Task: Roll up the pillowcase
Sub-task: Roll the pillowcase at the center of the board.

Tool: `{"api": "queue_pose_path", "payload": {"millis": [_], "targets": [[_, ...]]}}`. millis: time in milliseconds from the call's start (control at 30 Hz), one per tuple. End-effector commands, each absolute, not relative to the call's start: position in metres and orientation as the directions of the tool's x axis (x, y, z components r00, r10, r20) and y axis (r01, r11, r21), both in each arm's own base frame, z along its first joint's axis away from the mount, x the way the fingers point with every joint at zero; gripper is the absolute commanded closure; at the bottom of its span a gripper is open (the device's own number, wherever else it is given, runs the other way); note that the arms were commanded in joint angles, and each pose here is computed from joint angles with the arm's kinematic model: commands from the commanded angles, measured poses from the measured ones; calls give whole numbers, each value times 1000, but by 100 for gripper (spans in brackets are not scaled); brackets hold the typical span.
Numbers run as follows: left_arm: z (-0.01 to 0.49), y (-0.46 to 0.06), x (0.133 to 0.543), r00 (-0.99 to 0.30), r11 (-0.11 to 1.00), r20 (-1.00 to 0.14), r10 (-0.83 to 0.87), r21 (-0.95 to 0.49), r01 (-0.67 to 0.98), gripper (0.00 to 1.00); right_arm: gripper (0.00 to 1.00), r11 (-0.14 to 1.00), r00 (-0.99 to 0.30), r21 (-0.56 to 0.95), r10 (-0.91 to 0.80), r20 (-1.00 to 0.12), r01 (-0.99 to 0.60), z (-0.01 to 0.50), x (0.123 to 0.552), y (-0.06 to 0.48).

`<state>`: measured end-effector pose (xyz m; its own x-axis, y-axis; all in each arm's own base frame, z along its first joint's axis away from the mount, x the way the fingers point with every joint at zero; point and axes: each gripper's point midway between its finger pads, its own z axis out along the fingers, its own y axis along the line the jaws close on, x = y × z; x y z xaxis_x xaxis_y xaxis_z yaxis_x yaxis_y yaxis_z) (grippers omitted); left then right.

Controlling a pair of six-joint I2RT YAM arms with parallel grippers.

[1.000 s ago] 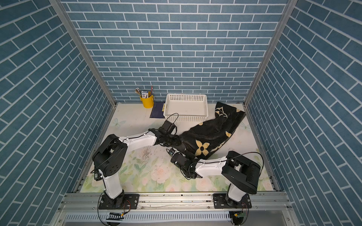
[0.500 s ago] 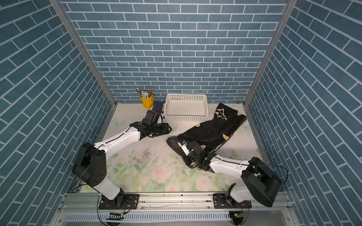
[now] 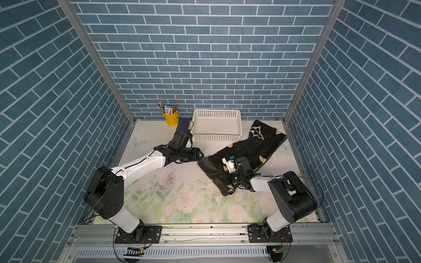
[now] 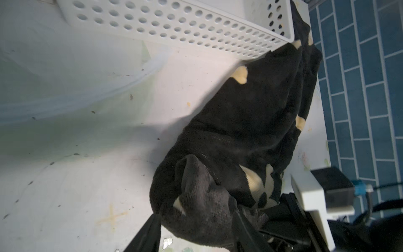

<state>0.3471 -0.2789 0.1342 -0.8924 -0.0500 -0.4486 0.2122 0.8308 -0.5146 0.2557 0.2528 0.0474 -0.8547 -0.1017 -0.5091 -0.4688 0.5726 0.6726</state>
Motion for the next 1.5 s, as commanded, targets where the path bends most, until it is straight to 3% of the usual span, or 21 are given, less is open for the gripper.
{"api": "queue_pose_path", "payload": {"millis": [0,133,200,300,400,533,733,900,1133,1467], "targets": [[121,-294,337,-895,820,-446,26,-502,274,44,100,582,-938,757,-25,-346,-295,23,252,235],[109,-312,337,-897,816,-437,63,-495,298,45,100,583,-950,773,7,-312,-250,19,260,228],[102,-319,344,-900,821,-431,66,-490,295,45,93,596,-948,762,3,-319,-254,18,263,227],[88,-324,357,-912,844,-408,34,-477,245,45,70,622,-941,736,-3,-338,-266,20,267,224],[73,-323,364,-929,869,-369,6,-458,188,46,55,660,-924,692,-10,-382,-293,28,275,219],[61,-320,366,-942,893,-336,-9,-427,144,47,31,755,-867,552,-43,-497,-354,54,290,205],[55,-319,366,-949,897,-315,-25,-426,118,47,25,885,-718,226,-158,-678,-407,106,301,186],[51,-322,366,-952,895,-305,-28,-432,112,47,23,868,-547,-57,-360,-756,-493,130,283,205],[48,-324,364,-956,892,-293,-29,-439,107,47,16,707,-305,-442,-664,-683,-552,119,263,245],[45,-323,362,-957,892,-288,-26,-439,108,47,14,543,-251,-609,-828,-501,-578,65,279,261]]}}
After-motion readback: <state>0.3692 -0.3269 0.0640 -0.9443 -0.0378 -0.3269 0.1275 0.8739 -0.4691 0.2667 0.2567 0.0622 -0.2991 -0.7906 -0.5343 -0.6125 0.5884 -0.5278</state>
